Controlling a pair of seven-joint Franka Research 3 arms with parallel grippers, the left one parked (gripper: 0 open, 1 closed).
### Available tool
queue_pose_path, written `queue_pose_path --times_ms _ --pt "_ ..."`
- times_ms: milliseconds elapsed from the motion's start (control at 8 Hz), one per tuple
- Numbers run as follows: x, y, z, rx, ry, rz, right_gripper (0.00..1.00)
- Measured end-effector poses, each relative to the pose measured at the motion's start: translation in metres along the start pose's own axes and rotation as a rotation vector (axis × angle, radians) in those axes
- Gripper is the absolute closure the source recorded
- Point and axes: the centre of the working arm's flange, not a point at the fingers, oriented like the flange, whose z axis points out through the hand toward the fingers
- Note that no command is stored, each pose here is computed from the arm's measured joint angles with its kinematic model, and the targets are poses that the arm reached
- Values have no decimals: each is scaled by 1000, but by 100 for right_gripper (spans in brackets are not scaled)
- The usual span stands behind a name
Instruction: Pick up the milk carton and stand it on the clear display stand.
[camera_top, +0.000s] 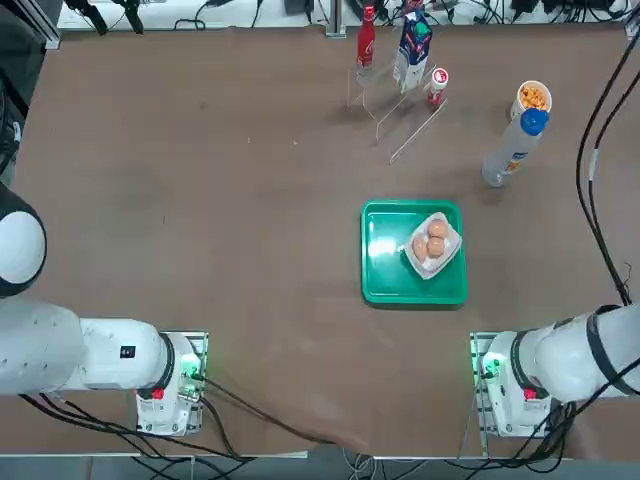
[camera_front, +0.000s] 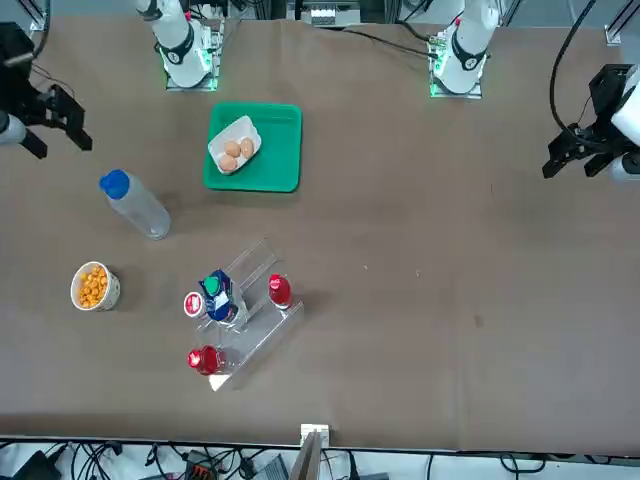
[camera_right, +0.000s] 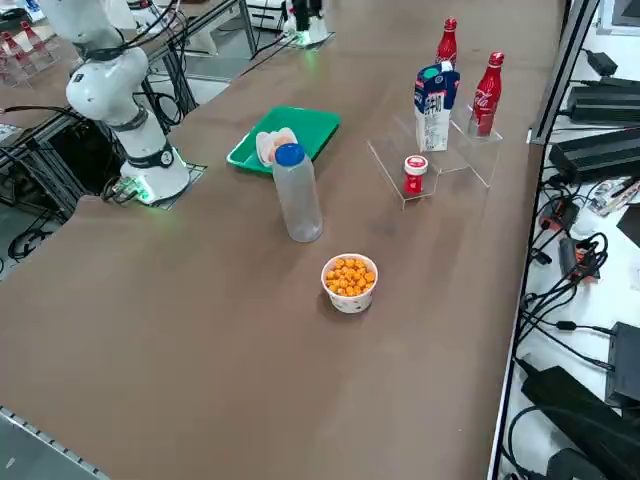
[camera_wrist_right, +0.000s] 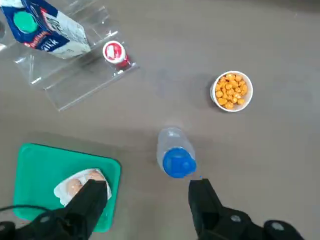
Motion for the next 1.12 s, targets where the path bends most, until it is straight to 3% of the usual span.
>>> queue_pose_path --times_ms 250,1125 --pt "-11 11 4 16 -4 4 0" --pt "-6 -6 17 36 12 -18 0"
